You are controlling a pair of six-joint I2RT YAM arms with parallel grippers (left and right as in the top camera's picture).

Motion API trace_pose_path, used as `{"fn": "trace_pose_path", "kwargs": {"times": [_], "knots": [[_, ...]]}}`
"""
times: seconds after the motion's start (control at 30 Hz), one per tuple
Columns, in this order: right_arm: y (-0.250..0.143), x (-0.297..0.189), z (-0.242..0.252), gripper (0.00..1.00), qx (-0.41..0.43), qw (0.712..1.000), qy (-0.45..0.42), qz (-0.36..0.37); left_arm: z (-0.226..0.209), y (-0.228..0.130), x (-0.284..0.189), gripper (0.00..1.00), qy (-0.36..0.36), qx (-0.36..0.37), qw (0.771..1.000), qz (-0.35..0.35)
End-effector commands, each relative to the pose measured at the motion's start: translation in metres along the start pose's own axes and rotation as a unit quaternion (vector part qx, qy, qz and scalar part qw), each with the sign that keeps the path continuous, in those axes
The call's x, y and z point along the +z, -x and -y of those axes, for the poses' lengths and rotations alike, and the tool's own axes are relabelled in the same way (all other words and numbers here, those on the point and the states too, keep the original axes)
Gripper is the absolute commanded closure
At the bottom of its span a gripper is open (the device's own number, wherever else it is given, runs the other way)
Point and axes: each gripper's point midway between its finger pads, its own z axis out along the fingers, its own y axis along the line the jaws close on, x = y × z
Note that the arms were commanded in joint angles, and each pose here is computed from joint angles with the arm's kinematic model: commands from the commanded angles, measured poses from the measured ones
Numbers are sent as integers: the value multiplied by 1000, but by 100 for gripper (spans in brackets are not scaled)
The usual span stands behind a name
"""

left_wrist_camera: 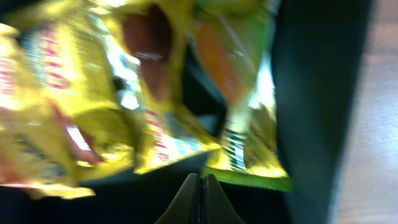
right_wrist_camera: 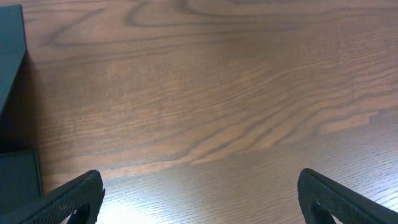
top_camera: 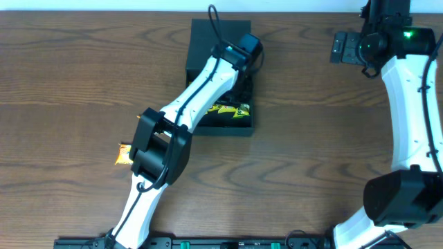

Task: Pack container
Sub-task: 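Lower the packet into the box and open the left gripper, then move the left gripper to the yellow Julie's Le Mond packet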

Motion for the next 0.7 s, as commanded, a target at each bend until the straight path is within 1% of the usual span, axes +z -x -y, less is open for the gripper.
{"fn": "trace_pose_path", "kwargs": {"times": [0.0,0.07,0.13,0.2,0.27,0.37,0.4,0.47,0.6,0.67], "knots": [[-1,4,0,1,-5,1000,1,-4,-21,31,-58,94,40,-11,995,95],[0,4,0,1,-4,1000,1,-2,-44,43,-99,94,80,-26,984,154],[1,4,0,1,-4,1000,1,0,-68,47,-136,94,106,-44,974,195],[2,4,0,1,-4,1000,1,3,-89,43,-165,94,116,-28,970,211],[5,4,-1,1,-3,1000,2,9,-118,30,-180,94,136,-9,972,192],[8,4,-1,1,-2,1000,3,15,-160,0,-175,94,165,-14,979,117],[9,4,-1,1,-2,1000,3,17,-174,-12,-168,94,166,-29,982,88],[10,4,-1,1,-1,1000,3,19,-189,-24,-156,94,153,-75,984,56],[12,4,-2,1,-1,1000,4,23,-210,-33,-134,94,125,-156,979,31],[11,3,-13,1,-46,998,36,22,-215,-32,-141,94,116,-182,975,45]]}}
